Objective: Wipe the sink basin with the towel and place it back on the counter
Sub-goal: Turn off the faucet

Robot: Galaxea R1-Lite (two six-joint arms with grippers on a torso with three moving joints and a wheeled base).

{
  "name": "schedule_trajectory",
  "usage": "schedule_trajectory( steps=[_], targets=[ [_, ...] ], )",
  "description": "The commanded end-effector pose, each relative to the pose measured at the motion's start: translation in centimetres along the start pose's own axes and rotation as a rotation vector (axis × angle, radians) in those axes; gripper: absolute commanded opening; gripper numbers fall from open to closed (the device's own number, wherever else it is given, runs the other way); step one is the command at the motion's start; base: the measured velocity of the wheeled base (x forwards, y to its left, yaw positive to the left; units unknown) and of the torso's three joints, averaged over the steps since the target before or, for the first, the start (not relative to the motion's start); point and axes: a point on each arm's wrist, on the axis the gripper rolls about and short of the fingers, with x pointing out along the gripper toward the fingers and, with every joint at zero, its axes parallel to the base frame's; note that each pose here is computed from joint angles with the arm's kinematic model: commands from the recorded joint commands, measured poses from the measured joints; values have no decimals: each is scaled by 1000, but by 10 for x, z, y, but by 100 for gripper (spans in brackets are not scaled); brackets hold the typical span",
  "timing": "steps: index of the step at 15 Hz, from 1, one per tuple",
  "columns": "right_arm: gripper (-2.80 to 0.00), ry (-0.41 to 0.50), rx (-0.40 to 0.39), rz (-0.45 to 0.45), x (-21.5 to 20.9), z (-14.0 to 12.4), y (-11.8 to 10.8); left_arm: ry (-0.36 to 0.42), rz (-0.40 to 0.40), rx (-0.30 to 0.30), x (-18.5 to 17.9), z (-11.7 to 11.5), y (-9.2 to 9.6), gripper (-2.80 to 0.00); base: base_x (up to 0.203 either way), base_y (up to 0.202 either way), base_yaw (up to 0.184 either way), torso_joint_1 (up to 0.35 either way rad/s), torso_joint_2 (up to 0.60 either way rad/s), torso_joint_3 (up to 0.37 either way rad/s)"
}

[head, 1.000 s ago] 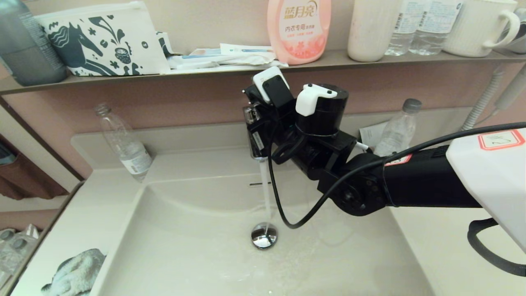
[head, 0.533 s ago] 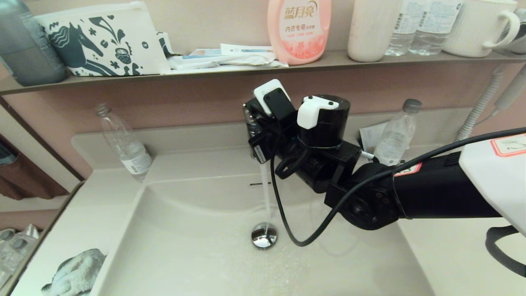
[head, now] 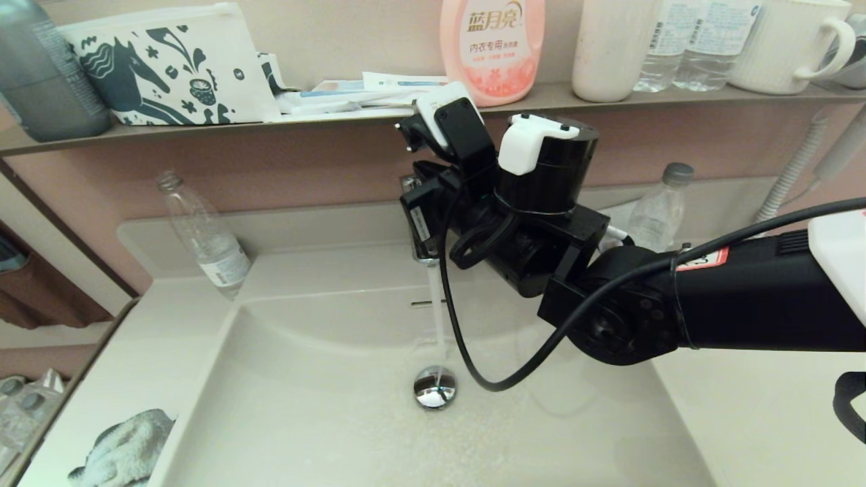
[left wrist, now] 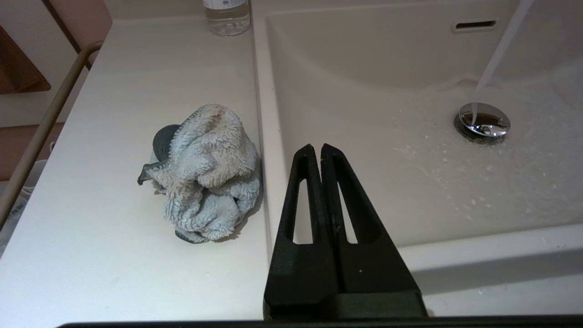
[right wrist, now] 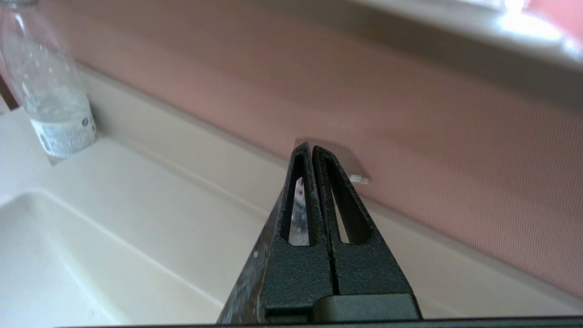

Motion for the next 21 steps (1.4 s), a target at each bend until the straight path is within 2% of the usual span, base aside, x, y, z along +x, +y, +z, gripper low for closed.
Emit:
schedule_trajectory(
  steps=[1, 9, 18, 21],
  targets=[
    [-280, -15, 3, -8, 3, 5, -1, 0, 0, 0, 0, 0, 0, -280, 0, 0, 0, 0, 0, 0],
    [-280, 11, -4, -58, 21, -11, 0, -1, 0, 0, 0, 0, 0, -280, 0, 0, 0, 0, 0, 0],
    [-280, 132, -34, -79, 5, -27, -1, -1, 0, 0, 0, 0, 0, -280, 0, 0, 0, 0, 0, 0],
    [-280, 89, 4, -95, -6, -5, -11, -1, 0, 0, 0, 0, 0, -280, 0, 0, 0, 0, 0, 0]
  ],
)
